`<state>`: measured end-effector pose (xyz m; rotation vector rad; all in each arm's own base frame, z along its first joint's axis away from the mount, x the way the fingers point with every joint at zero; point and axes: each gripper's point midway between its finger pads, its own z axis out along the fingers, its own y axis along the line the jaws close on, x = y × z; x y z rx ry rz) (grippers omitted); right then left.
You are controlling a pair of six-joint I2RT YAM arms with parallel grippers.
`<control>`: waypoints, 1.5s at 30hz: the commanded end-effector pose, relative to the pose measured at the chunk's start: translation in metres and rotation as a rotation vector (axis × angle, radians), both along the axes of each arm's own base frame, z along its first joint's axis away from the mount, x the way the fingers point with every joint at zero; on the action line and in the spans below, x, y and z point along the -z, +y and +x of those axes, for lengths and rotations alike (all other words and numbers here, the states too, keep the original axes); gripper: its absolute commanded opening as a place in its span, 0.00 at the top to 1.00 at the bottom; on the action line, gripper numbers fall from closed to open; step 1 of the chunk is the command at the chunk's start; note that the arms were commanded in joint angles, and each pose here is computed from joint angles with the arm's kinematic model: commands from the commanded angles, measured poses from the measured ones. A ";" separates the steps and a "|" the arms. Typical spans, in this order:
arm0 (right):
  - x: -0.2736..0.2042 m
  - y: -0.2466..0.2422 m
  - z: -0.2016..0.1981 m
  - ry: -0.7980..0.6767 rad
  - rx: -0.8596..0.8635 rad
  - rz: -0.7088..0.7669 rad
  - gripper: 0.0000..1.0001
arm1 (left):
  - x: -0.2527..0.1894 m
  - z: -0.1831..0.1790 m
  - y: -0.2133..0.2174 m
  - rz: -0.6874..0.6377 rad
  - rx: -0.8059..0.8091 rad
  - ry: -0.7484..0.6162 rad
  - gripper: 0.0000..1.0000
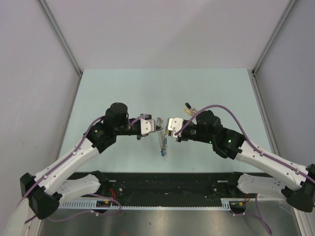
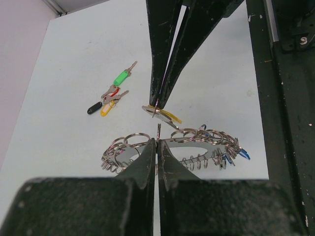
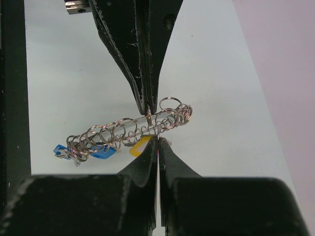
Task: Put the keys on the keyring
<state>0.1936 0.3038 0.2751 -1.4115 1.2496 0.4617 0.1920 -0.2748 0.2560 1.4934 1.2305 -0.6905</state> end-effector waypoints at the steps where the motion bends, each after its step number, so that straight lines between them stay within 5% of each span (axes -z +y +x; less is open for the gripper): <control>1: -0.006 0.000 -0.002 -0.017 -0.001 0.016 1.00 | -0.023 0.001 -0.004 -0.057 0.012 -0.073 1.00; 45: 0.006 0.010 -0.003 0.003 -0.027 -0.014 1.00 | -0.023 -0.006 -0.008 -0.069 0.056 -0.047 0.99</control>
